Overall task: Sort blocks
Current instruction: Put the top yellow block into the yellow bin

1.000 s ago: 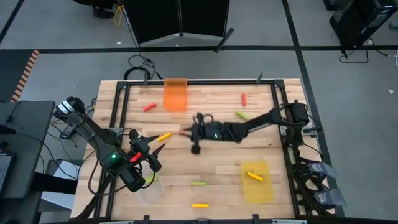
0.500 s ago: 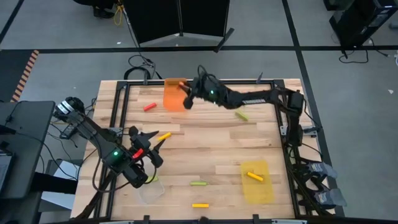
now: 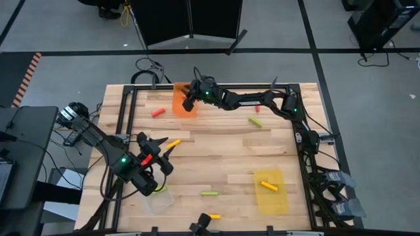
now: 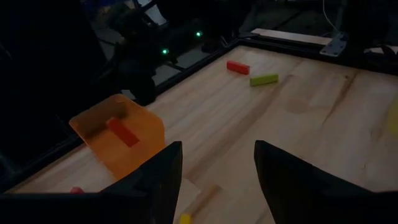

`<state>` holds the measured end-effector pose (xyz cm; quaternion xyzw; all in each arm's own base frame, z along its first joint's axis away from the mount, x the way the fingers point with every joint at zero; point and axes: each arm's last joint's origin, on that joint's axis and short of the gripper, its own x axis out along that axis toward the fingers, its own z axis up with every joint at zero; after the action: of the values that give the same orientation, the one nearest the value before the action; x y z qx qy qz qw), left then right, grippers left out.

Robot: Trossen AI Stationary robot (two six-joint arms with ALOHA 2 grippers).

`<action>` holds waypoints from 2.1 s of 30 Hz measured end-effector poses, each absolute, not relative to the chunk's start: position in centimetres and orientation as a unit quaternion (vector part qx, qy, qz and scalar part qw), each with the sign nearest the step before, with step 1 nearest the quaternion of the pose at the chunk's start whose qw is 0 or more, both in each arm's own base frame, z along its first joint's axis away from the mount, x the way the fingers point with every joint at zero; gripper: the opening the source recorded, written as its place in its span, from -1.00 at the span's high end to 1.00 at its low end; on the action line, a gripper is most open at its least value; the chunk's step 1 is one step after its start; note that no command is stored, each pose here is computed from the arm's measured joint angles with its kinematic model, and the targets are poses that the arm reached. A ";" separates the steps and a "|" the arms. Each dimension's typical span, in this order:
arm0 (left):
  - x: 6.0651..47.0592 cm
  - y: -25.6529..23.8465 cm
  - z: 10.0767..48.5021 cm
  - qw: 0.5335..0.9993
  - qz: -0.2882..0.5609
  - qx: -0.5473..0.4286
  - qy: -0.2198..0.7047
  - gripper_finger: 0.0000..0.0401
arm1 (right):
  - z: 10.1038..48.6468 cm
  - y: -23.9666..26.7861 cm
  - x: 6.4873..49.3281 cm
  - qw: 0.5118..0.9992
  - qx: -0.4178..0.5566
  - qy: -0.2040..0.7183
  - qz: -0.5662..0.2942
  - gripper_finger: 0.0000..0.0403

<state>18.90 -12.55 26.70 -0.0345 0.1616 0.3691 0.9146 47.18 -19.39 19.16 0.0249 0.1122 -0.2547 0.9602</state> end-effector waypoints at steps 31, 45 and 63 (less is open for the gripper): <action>24.9 -1.6 23.6 0.826 0.367 -0.112 0.414 -0.03 | 23.1 -4.6 24.9 0.986 0.008 0.067 -0.150 0.17; 27.4 2.1 19.0 0.775 0.300 -0.107 0.546 -0.22 | 22.8 0.7 24.0 0.987 -0.032 0.111 -0.113 -0.25; 26.5 1.5 16.1 0.729 0.256 -0.123 0.623 -0.23 | 22.6 1.9 23.9 0.989 -0.017 0.117 -0.091 -0.34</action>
<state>26.50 1.45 16.06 -0.1225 0.6230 0.2558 0.7290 23.95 1.89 22.63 -0.0167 0.1166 -0.0909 0.9889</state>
